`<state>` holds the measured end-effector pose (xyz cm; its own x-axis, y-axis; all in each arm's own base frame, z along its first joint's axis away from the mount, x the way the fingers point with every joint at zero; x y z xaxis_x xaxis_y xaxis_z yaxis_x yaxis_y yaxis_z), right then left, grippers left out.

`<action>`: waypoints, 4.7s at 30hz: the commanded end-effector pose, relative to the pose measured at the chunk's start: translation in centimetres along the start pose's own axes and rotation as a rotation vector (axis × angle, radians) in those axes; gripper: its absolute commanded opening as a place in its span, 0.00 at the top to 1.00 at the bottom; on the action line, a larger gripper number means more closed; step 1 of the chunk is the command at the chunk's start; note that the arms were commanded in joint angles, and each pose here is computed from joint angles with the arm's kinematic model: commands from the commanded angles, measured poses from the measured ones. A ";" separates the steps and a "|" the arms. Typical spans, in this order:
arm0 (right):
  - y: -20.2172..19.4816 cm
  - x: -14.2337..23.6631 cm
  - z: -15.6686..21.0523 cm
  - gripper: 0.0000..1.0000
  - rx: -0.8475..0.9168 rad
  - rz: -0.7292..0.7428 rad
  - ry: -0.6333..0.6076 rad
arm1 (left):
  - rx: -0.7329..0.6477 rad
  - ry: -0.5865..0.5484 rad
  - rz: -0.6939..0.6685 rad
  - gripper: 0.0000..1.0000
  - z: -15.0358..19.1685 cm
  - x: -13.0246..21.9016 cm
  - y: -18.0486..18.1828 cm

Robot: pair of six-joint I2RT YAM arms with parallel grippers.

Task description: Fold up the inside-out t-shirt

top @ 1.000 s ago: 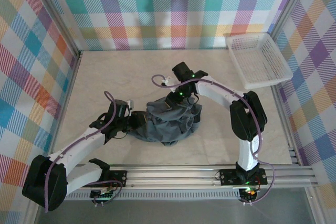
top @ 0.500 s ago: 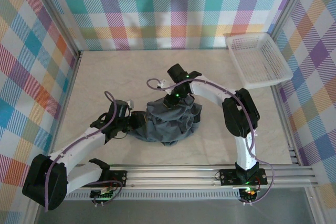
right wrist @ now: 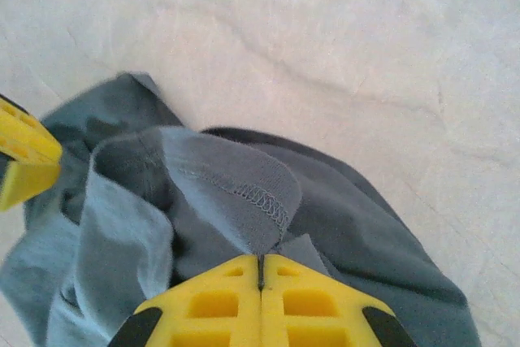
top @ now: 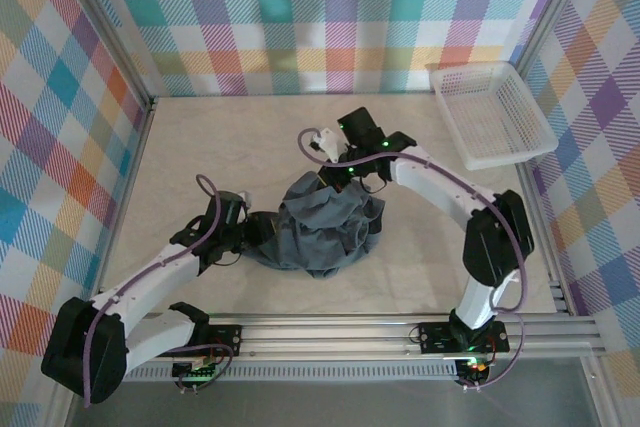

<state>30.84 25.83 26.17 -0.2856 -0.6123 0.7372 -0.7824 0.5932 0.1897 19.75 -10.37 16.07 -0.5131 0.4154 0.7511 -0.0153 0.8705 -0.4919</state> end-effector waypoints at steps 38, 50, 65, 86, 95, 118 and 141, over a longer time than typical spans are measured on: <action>1.1 -0.5 6.7 0.90 -0.373 -0.229 0.012 | 0.085 -0.034 -0.118 0.48 0.0 1.5 1.5; 1.1 -0.4 7.7 0.91 -0.383 -0.220 0.045 | 0.102 -0.039 -0.117 0.47 0.0 1.5 1.6; 1.4 -0.1 8.0 0.83 -0.382 -0.229 0.051 | 0.102 -0.036 -0.109 0.46 -0.3 1.3 1.4; 1.4 0.3 8.5 1.00 -0.386 -0.222 0.044 | 0.106 -0.029 -0.119 0.46 -0.1 1.1 1.5; -0.4 6.7 7.4 1.00 -0.471 0.069 -0.272 | 0.189 -0.017 -0.264 0.44 -1.6 1.4 2.5; 2.2 22.2 0.0 1.00 -0.405 0.254 -0.864 | 0.095 -0.270 -0.245 1.00 -14.9 9.0 -1.7; -0.8 18.6 12.1 1.00 -0.718 0.594 -0.685 | 0.350 -0.069 -0.154 0.69 0.3 9.7 4.5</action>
<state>20.67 8.98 34.45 -0.9260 -0.2436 0.2883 -0.1156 0.9101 0.3978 15.91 -1.97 21.21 -0.5288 0.1637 0.8328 -0.3876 0.8263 -0.4086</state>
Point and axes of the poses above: each hand's point on the last joint's axis, 136 mm out from that joint toward the fingers, its own x axis back along the fingers, its own y axis along the line the jaws close on, z = x × y, the point moved 10 cm from there along x, back along the fingers, and after that the axes turned 5 degrees about -x, right-handed, at the moved point
